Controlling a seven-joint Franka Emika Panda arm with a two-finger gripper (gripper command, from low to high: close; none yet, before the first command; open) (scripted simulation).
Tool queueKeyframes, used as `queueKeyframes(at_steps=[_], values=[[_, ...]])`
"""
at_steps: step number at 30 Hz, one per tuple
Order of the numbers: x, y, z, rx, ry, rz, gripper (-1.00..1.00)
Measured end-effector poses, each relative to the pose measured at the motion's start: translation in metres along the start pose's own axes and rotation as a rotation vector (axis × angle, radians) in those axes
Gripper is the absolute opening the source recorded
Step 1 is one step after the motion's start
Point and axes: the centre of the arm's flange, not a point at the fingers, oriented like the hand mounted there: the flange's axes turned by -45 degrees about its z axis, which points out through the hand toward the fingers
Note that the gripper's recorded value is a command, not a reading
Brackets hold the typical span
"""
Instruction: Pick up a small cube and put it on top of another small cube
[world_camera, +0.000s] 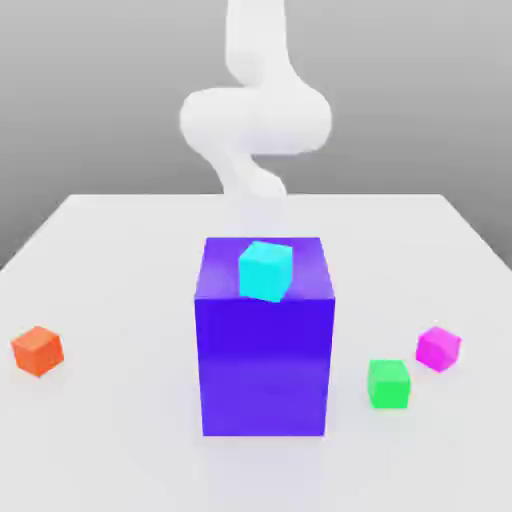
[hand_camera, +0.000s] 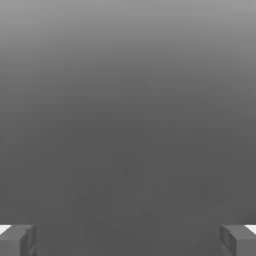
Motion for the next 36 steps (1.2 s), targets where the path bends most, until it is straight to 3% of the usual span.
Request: queueKeyframes(at_steps=[7, 15, 30, 36], values=[[-0.038, -0.085, 0.117, 0.191, -0.141, -0.430, 0.00], [-0.130, -0.193, 0.210, 0.401, -0.257, -0.934, 0.00], [-0.389, -0.315, 0.265, 0.780, -0.382, -1.944, 0.00], [-0.429, -0.312, 0.305, 0.790, -0.394, -1.979, 0.00]])
